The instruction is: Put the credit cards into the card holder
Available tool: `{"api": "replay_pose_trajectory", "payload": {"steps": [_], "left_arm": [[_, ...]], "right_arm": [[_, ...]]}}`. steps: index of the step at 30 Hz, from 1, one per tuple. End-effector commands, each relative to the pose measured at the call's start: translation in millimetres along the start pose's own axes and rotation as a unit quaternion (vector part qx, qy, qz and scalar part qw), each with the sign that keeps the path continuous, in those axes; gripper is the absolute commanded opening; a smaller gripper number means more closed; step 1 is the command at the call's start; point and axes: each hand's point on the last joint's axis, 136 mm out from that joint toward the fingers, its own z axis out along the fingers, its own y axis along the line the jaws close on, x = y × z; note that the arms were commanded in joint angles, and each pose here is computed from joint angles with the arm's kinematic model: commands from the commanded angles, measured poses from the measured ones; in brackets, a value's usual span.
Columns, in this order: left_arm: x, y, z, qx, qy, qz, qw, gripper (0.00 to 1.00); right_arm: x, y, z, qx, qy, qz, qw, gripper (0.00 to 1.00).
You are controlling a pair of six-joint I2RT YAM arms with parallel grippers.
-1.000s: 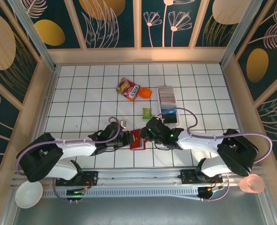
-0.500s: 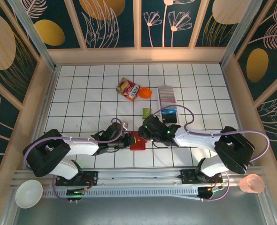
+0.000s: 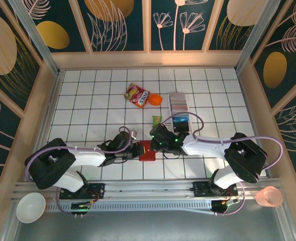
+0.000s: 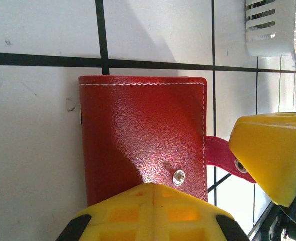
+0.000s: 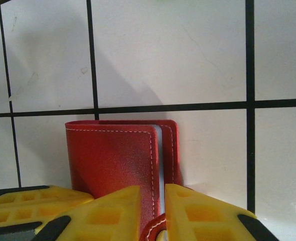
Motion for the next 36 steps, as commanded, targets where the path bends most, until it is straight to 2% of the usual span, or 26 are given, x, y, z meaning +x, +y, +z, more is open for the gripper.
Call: {"api": "replay_pose_trajectory", "payload": {"steps": [1, 4, 9, 22, 29, 36], "left_arm": [[21.2, 44.6, 1.7, -0.071, 0.031, -0.01, 0.997, 0.0], [21.5, 44.9, 2.2, -0.071, 0.033, -0.009, 0.997, 0.0], [22.1, 45.4, 3.2, -0.071, 0.034, -0.01, 0.997, 0.0], [23.3, 46.5, 3.7, -0.071, 0.036, -0.012, 0.997, 0.0], [24.5, 48.2, 3.4, -0.074, 0.037, -0.013, 0.997, 0.0], [24.6, 48.3, 2.2, -0.073, 0.036, -0.014, 0.997, 0.0]], "right_arm": [[-5.8, 2.4, -2.8, 0.013, -0.015, -0.004, 1.0, 0.18], [-6.8, 2.7, -5.2, 0.012, -0.02, -0.002, 1.0, 0.19], [-7.6, 1.1, -9.2, 0.018, -0.024, -0.003, 1.0, 0.29], [-5.7, 0.9, -14.6, 0.018, -0.029, -0.005, 0.999, 0.23], [-9.9, 3.4, -21.6, 0.014, -0.042, -0.004, 0.999, 0.29], [-7.8, -0.3, -20.4, 0.019, -0.04, -0.003, 0.999, 0.2]]}}
